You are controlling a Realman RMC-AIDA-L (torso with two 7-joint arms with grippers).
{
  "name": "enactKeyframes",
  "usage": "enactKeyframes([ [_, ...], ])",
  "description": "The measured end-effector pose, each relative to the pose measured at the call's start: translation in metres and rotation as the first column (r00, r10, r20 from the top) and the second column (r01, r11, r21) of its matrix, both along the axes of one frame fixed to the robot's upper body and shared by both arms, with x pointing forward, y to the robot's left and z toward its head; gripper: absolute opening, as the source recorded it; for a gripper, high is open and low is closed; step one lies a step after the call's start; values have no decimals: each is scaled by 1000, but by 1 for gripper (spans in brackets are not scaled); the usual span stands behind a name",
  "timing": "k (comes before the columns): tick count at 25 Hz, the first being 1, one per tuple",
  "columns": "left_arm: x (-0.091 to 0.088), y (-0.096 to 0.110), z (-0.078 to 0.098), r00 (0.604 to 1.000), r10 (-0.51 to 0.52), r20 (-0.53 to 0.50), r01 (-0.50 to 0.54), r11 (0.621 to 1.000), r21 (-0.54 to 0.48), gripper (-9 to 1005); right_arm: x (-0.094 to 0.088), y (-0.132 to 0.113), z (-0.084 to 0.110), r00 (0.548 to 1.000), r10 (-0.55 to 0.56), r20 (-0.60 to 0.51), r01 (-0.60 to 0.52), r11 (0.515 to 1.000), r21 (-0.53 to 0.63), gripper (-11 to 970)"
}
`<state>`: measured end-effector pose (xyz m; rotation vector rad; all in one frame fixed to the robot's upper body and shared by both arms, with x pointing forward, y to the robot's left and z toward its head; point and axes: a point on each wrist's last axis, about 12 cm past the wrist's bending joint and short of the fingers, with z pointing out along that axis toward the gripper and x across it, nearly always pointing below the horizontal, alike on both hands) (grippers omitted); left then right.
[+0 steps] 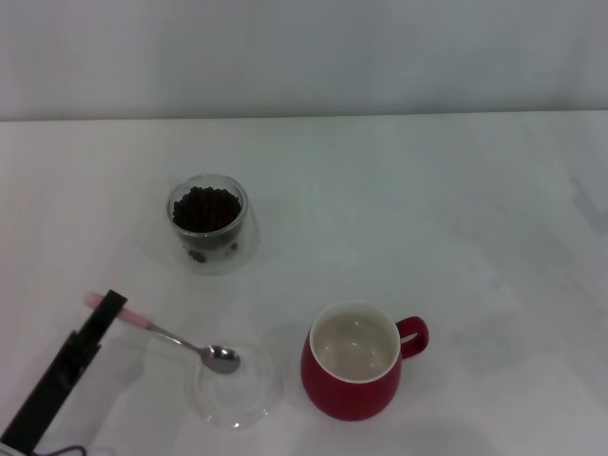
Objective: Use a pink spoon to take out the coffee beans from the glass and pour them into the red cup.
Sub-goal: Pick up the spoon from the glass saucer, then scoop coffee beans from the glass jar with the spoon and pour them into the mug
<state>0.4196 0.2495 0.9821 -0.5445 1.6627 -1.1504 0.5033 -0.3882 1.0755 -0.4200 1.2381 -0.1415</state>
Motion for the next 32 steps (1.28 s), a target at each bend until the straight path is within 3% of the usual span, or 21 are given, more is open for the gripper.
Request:
enactKeyframes([
  [4, 0, 8, 4, 999, 8, 48, -9, 1000, 11, 131, 0, 0, 0, 1000, -1, -2, 1, 1000, 1, 684],
  [8, 5, 23, 18, 984, -9, 180, 2, 999, 41, 131, 1, 1, 0, 1000, 0, -2, 0, 1000, 1, 684],
  [14, 24, 38, 34, 964, -92, 249, 79, 995, 61, 132, 2, 4, -2, 1000, 6, -7, -6, 1000, 12, 684],
  [20, 57, 41, 55, 937, -220, 270, 208, 975, 75, 132, 2, 7, -5, 1000, 10, -17, -9, 1000, 29, 684],
  [24, 85, 53, 79, 917, -306, 257, 286, 952, 110, 132, 0, 9, -8, 1000, 10, -28, -9, 999, 43, 684],
  [32, 130, 78, 120, 927, -323, 192, 290, 940, 182, 131, -7, 15, -14, 999, 23, -37, -20, 996, 83, 685],
])
